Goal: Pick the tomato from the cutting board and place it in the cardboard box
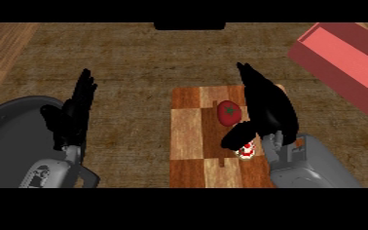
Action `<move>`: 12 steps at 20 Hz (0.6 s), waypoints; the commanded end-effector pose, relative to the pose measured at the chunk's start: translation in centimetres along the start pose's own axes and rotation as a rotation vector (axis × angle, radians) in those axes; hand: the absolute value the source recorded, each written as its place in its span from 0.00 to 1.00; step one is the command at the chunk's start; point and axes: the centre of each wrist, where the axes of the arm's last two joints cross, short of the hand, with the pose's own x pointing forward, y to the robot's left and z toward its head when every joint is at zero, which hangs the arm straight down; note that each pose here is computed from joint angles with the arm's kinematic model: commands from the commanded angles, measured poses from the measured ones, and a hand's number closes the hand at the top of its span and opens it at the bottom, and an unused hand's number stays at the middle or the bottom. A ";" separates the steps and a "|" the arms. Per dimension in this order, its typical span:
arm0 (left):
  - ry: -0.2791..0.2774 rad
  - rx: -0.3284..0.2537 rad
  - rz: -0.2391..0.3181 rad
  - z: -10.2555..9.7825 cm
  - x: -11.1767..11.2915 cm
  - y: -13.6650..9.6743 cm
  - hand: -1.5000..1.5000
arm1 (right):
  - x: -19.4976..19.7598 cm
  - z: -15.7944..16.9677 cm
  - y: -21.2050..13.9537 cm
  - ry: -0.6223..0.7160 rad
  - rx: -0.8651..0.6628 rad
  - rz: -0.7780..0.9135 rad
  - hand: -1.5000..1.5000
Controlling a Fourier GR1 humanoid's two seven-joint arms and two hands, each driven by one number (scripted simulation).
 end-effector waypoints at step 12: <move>0.128 0.055 -0.050 0.8 -2.6 2.2 0.50 | 3.9 -1.4 2.9 0.245 0.030 0.047 0.00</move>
